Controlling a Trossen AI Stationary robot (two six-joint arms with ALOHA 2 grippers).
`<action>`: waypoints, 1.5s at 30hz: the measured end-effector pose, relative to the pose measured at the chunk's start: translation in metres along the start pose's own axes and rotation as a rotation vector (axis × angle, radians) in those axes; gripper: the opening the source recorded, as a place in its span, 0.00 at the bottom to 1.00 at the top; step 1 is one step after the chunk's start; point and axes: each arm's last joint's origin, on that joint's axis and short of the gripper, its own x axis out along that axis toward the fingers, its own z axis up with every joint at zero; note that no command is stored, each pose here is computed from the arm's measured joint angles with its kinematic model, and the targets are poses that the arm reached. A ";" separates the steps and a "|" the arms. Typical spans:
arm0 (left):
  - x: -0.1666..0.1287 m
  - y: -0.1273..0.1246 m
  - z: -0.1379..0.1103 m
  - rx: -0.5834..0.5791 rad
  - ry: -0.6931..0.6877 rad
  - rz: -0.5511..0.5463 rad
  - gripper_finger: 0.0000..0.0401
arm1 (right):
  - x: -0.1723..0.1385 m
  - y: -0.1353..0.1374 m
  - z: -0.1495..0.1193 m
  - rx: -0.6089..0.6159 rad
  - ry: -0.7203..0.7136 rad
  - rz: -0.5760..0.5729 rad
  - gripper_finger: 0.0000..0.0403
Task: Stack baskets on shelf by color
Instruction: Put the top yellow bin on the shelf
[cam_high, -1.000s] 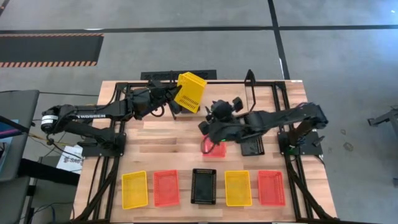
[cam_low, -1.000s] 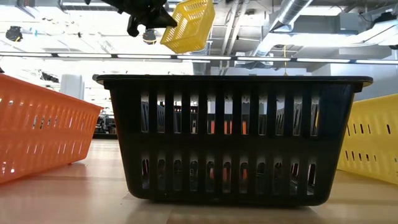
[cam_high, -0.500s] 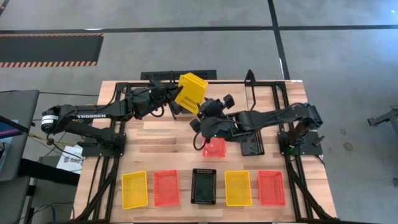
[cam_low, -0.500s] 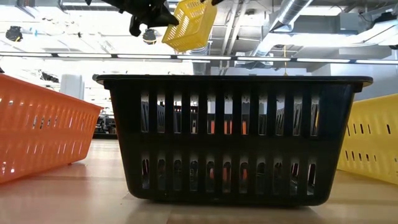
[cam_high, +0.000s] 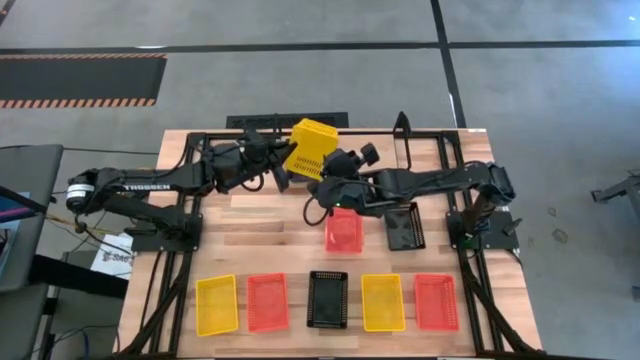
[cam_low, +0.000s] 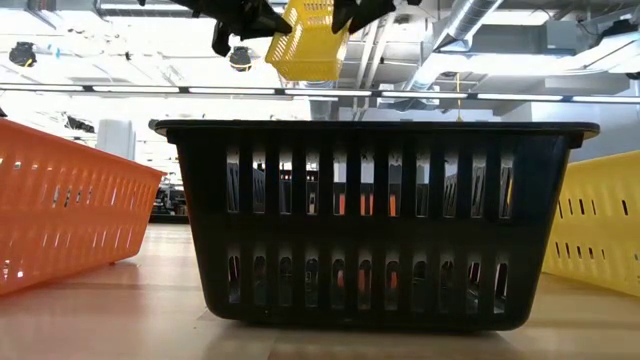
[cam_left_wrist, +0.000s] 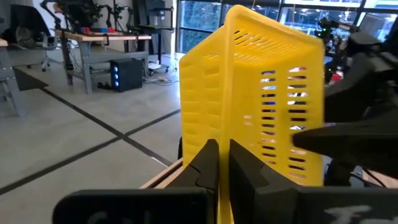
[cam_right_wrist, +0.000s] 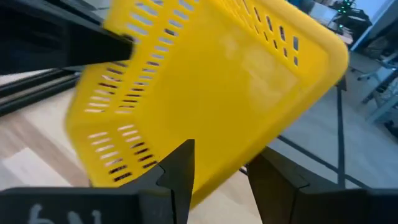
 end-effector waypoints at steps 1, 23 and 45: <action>0.000 -0.001 0.000 0.000 0.000 -0.004 0.00 | 0.003 -0.001 0.000 0.000 0.003 -0.007 0.40; -0.001 -0.004 -0.002 0.033 0.023 -0.101 0.15 | 0.019 -0.012 0.005 -0.027 0.061 0.045 0.01; -0.083 0.003 0.050 -0.043 -0.154 -0.235 0.60 | 0.023 -0.050 0.010 -0.094 0.159 0.034 0.01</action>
